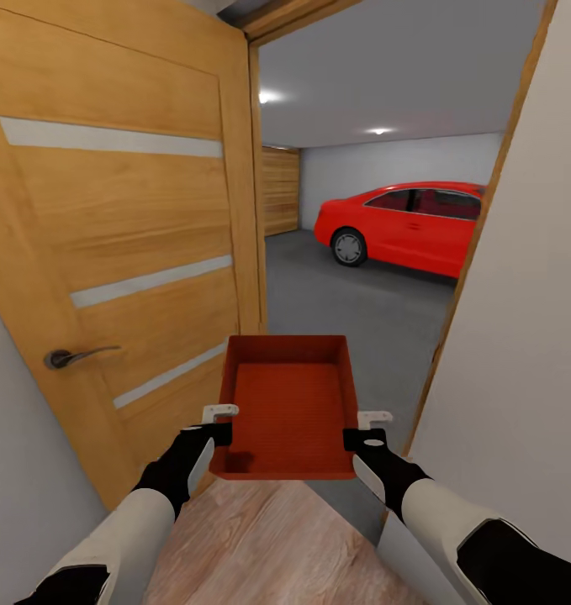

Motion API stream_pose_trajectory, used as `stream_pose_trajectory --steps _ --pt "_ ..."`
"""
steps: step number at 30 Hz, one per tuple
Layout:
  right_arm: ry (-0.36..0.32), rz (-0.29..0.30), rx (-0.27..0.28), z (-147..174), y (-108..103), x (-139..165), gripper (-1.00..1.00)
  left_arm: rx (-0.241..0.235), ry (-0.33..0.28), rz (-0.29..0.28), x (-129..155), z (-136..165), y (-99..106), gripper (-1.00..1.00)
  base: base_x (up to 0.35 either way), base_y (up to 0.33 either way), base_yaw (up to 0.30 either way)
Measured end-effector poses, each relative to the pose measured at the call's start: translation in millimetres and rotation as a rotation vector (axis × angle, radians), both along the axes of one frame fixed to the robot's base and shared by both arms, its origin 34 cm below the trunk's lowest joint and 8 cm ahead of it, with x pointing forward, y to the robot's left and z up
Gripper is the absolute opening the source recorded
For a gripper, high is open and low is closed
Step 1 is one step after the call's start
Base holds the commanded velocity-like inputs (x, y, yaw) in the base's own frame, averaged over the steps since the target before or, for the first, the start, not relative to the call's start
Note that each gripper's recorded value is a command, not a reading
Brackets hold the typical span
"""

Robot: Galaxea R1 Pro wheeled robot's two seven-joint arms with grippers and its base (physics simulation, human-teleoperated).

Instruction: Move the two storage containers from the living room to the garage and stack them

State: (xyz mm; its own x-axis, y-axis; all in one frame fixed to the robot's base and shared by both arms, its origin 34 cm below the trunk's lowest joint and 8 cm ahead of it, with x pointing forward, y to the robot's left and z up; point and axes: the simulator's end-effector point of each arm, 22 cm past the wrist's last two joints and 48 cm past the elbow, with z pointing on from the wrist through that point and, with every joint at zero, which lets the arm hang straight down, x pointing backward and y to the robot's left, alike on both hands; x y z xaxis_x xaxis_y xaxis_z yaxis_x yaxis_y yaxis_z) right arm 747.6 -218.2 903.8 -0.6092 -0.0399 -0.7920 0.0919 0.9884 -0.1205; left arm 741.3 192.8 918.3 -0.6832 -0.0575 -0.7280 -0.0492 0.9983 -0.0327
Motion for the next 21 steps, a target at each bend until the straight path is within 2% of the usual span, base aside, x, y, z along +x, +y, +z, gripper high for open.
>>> stream_pose_trajectory --steps 11,21 --pt "0.0 0.0 0.0 -0.1 0.0 0.0 -1.0 0.0 0.0 0.0 -0.1 -0.1 0.0 -1.0 0.202 0.255 -0.001" --pt "0.0 0.0 -0.002 0.1 0.1 0.4 -1.0 -0.001 -0.001 0.0 0.3 -0.4 0.2 -1.0 0.011 0.012 -0.233"
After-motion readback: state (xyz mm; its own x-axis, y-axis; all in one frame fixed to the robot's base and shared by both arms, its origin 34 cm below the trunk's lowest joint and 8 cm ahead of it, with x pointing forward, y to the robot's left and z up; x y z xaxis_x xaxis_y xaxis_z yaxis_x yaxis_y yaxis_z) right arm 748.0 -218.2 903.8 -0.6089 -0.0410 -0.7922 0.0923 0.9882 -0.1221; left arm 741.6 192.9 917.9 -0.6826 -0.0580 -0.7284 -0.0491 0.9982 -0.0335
